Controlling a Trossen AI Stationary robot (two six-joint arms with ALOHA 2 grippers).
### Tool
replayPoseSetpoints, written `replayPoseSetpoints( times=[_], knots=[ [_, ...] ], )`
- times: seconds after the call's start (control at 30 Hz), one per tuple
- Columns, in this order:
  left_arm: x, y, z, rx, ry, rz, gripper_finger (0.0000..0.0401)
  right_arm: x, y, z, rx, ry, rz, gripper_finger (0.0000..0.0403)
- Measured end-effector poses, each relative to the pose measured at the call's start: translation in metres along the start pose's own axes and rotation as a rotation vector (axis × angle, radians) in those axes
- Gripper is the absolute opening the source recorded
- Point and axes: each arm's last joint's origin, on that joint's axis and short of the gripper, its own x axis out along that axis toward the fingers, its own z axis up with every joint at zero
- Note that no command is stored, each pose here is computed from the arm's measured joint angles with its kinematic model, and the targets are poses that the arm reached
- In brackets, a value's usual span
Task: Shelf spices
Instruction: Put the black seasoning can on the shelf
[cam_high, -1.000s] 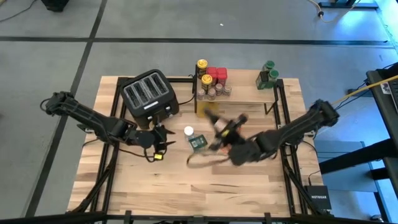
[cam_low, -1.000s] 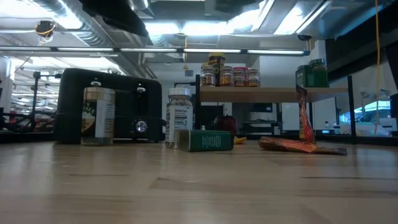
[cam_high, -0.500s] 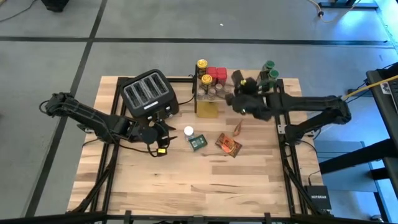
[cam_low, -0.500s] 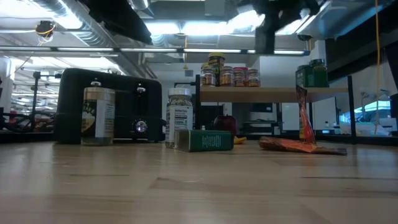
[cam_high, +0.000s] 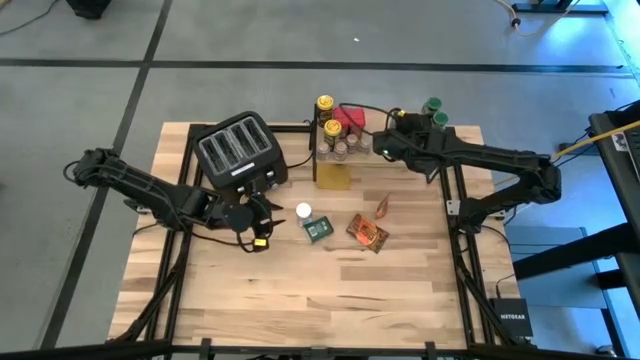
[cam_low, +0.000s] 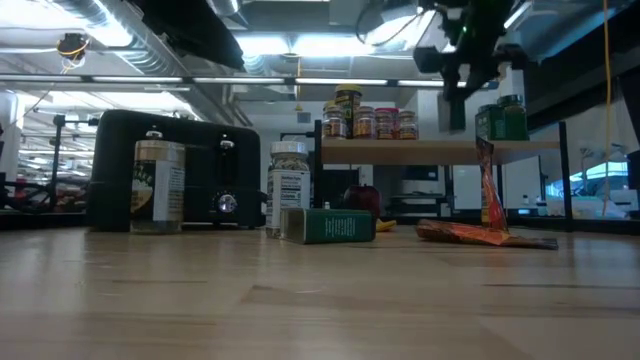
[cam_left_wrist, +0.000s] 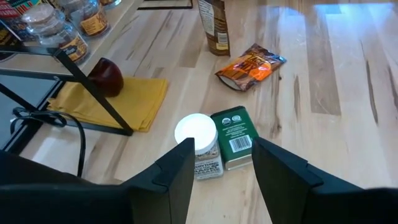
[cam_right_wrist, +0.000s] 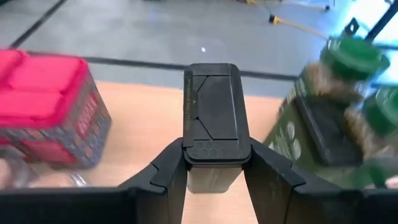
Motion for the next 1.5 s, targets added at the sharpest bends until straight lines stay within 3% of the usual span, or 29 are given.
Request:
replayPoseSetpoints(
  times=[0.2, 0.8, 1.1, 1.5],
  knots=[
    [0.000, 0.000, 0.000, -0.001, 0.000, 0.000, 0.0153, 0.012, -0.005, -0.012, 0.003, 0.043, -0.033, 0.0137],
    [0.000, -0.001, 0.000, -0.003, 0.000, -0.004, 0.0153, 0.022, -0.019, -0.010, 0.079, 0.062, -0.143, 0.0137],
    [-0.001, -0.002, -0.001, 0.000, 0.000, -0.009, 0.0153, 0.022, -0.020, -0.010, 0.065, 0.060, -0.154, 0.0211],
    [-0.001, -0.002, -0.001, 0.000, 0.000, -0.009, 0.0153, 0.012, -0.026, 0.001, 0.011, 0.019, -0.129, 0.0242]
  ],
)
